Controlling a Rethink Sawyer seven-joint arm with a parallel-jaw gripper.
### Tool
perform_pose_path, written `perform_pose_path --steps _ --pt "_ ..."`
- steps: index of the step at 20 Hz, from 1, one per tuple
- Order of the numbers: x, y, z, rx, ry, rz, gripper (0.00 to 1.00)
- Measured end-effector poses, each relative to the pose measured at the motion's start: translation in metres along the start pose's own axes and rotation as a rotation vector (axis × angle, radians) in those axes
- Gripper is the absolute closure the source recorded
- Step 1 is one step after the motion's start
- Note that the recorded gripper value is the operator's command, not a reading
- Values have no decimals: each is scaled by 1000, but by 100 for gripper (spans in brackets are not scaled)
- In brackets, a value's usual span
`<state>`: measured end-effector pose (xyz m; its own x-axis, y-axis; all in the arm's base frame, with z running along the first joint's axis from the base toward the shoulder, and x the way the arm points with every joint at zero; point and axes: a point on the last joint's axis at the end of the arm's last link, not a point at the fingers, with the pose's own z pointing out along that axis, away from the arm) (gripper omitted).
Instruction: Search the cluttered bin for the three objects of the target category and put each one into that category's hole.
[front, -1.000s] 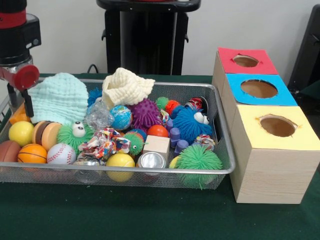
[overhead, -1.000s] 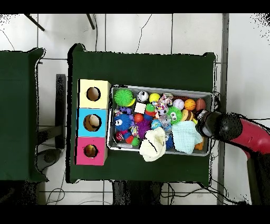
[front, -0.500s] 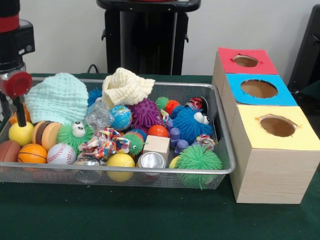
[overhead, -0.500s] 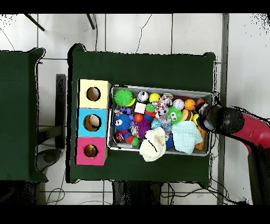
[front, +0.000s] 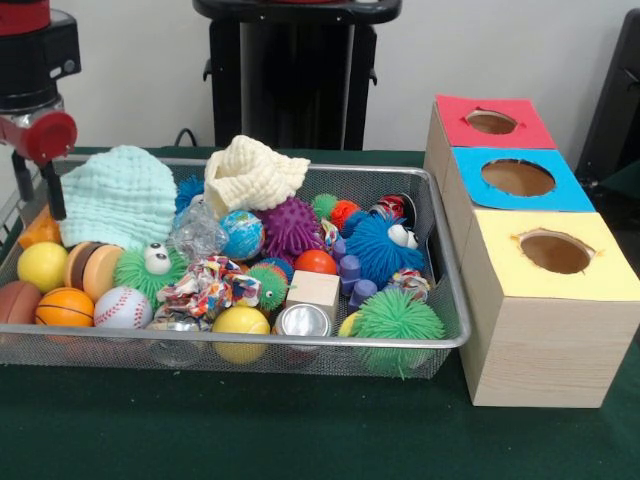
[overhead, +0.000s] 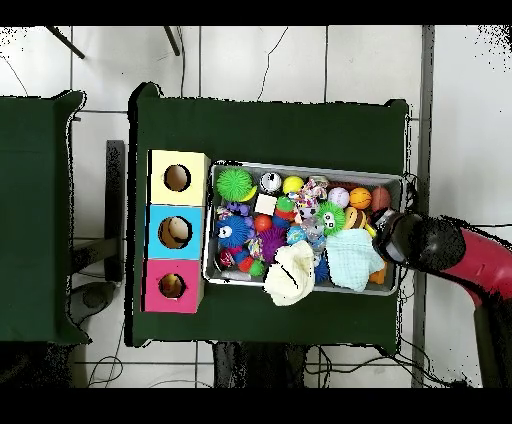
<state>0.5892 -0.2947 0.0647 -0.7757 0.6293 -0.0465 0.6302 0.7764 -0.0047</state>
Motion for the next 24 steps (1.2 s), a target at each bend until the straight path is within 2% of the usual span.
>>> perform_pose_path --steps 3,5,12,13,18,24 --pt "15 -7 -5 3 15 0 0" --pt "35 -11 -9 1 29 -2 0" --pt "63 -12 -8 0 41 -20 0" --pt "71 -13 -4 9 42 -38 0" --pt "84 -10 15 23 34 -91 0" --pt "100 -1 49 23 32 -148 0"
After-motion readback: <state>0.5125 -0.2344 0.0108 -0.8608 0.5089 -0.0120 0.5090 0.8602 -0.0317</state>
